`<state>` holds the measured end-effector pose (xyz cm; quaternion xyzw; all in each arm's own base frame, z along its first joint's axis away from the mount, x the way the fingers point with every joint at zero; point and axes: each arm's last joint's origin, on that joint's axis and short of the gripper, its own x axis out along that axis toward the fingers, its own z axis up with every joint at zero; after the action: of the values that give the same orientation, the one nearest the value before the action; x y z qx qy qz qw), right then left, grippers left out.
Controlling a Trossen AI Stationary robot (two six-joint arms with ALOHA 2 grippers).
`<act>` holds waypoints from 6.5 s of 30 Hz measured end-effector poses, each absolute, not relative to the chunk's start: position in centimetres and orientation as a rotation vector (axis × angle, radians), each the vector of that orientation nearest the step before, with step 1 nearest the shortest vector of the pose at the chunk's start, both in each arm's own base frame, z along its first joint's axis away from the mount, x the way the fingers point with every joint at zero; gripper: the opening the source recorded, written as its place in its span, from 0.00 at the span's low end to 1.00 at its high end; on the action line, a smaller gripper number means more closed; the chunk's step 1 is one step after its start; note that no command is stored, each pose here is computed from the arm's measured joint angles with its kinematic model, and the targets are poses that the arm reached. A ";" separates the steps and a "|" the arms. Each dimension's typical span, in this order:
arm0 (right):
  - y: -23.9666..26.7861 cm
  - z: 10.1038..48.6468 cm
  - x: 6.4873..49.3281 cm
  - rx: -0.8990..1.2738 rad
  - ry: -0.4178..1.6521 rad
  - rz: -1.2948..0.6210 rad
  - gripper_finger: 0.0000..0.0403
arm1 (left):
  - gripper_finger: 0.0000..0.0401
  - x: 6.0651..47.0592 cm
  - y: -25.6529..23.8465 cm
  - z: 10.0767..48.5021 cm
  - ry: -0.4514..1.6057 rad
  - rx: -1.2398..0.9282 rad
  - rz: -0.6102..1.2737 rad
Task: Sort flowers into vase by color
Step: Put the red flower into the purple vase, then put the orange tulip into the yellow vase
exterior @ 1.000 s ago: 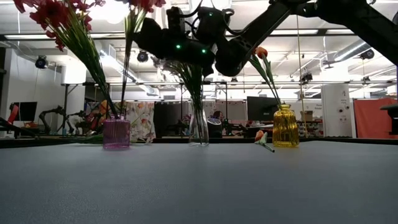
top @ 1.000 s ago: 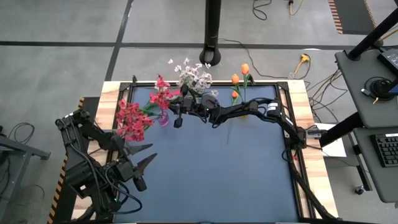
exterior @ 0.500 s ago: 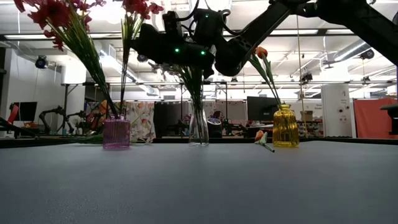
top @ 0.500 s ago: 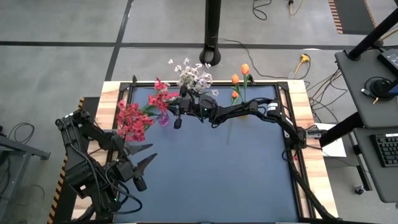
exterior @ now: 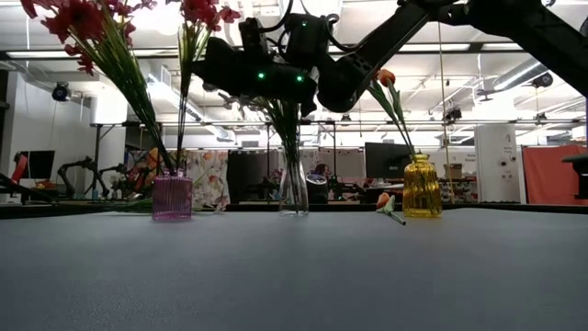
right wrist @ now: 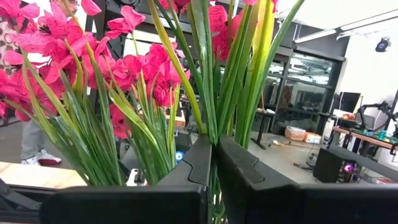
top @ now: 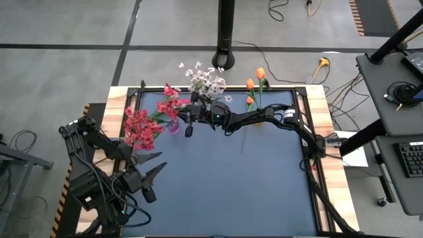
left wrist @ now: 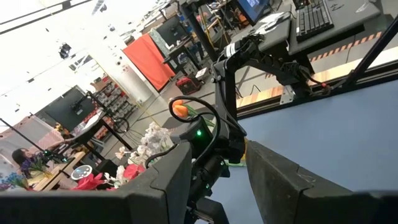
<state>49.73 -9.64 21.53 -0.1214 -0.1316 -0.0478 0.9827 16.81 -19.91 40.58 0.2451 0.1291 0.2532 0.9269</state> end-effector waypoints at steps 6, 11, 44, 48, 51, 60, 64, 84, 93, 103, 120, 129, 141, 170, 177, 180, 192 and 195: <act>-9.7 21.4 49.8 -0.248 -0.252 -0.096 0.12 | 0.34 16.8 -19.9 40.6 0.264 0.503 0.519; -9.7 21.3 49.8 -0.237 -0.238 -0.094 0.24 | 0.34 16.8 -19.9 40.6 0.261 0.504 0.521; -8.0 20.0 50.3 -0.236 -0.105 -0.048 0.69 | 0.34 16.8 -19.9 40.6 0.259 0.499 0.521; -8.0 19.8 50.3 -0.234 -0.085 -0.046 0.69 | 0.34 16.8 -20.0 40.6 0.258 0.496 0.521; -7.9 19.8 50.3 -0.234 -0.085 -0.044 0.68 | 0.34 16.8 -20.0 40.6 0.258 0.495 0.521; -7.5 20.6 50.1 -0.244 -0.056 -0.038 0.67 | 0.34 16.8 -20.0 40.6 0.257 0.492 0.521; -7.1 21.4 49.9 -0.259 -0.013 -0.045 0.67 | 0.34 16.9 -20.0 40.6 0.257 0.491 0.521; 0.2 28.4 43.9 -0.251 0.425 0.162 0.67 | 0.34 17.1 -20.0 40.7 0.250 0.458 0.527; 3.3 30.8 39.4 0.000 0.658 0.172 0.64 | 0.34 17.2 -20.1 40.6 0.264 0.459 0.517; 5.1 29.5 35.8 0.115 0.994 -0.131 0.65 | 0.34 17.2 -20.2 40.5 0.279 0.447 0.507; 4.0 23.9 30.1 0.194 1.138 -0.751 0.65 | 0.34 18.0 -21.0 39.4 0.367 0.436 0.457; 1.1 18.2 28.7 0.358 0.977 -0.921 0.65 | 0.34 20.4 -21.2 38.1 0.415 0.537 0.504; -1.4 13.9 28.9 0.515 0.864 -0.942 0.63 | 0.34 21.7 -20.9 37.6 0.604 0.566 0.361; 1.7 12.3 28.4 0.449 1.093 -0.746 0.11 | 0.34 22.2 -21.1 40.2 0.355 0.538 0.538; 3.8 13.8 26.6 0.487 1.257 -0.594 0.07 | 0.34 22.2 -21.1 40.2 0.355 0.538 0.538; 4.8 14.6 25.6 0.537 1.321 -0.541 0.07 | 0.34 22.2 -21.1 40.2 0.355 0.538 0.538; 6.9 17.2 23.7 0.547 1.313 -0.465 0.21 | 0.34 22.2 -21.1 40.4 0.340 0.470 0.537; 6.8 17.4 23.6 0.534 1.306 -0.464 0.29 | 0.34 22.3 -21.1 40.4 0.362 0.456 0.515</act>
<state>23.60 6.82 17.39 0.2429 0.5945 -0.2113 0.7368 22.30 -21.11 40.36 0.2223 0.1765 0.2509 0.9254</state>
